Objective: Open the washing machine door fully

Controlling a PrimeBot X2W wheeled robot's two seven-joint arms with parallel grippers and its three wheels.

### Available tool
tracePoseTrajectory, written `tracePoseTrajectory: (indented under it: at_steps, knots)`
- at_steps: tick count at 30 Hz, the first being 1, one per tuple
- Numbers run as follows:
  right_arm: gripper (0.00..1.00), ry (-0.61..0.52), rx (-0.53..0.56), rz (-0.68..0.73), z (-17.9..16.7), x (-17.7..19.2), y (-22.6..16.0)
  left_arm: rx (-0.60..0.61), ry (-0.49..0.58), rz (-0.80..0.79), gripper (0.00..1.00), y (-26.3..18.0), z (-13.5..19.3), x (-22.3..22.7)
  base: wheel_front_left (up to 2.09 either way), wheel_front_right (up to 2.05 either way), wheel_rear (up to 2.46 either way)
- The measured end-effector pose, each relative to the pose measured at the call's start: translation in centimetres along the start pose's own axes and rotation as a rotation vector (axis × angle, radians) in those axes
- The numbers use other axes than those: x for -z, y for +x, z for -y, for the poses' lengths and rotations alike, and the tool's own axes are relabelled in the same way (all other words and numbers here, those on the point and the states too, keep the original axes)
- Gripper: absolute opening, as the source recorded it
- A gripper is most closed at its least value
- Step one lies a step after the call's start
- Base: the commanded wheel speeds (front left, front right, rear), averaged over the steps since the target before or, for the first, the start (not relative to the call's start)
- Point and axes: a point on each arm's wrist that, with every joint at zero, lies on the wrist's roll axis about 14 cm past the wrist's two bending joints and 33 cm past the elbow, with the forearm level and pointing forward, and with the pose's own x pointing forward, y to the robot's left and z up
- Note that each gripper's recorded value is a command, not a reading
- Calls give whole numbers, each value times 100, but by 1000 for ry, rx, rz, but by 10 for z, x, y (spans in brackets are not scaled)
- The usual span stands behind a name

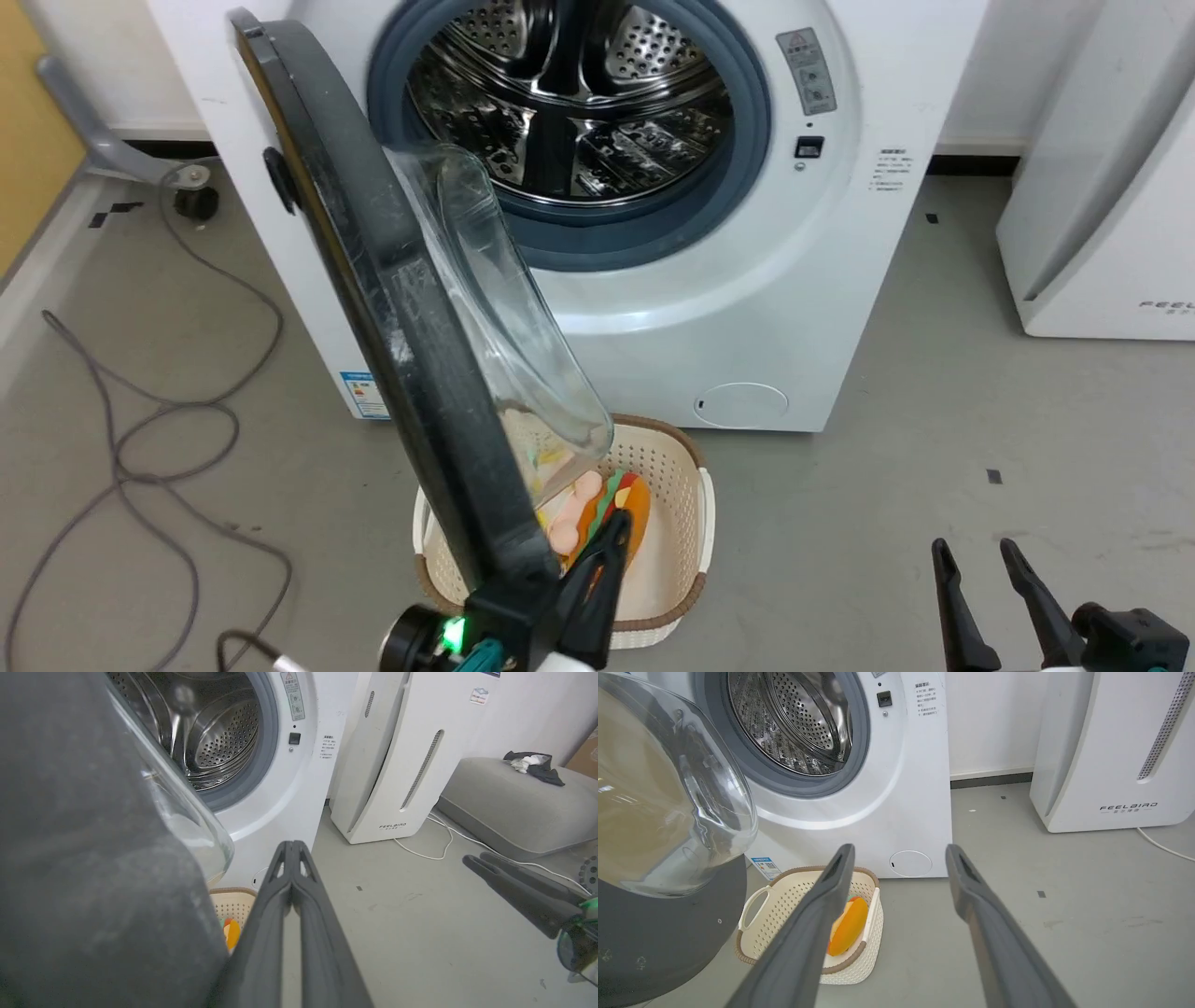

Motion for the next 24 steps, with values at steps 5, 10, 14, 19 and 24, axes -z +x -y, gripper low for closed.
tracePoseTrajectory:
  at_steps: [5,10,14,19,24]
  knots:
    - [100,0,-16,1,-5,0,3,-75,-7,4,0,-16,-15,-5,0,0,0]
    - [100,-2,-38,1,-11,-1,7,-153,-9,28,0,-32,-32,-15,0,0,0]
    - [100,-4,-62,2,-18,-1,11,-212,-13,39,0,-45,-44,-22,0,0,0]
    - [100,0,-97,0,-29,-1,16,-283,15,33,0,-62,-60,-23,0,0,0]
    - [100,-2,-135,-2,-41,0,22,-377,21,55,0,-78,-80,-28,0,0,0]
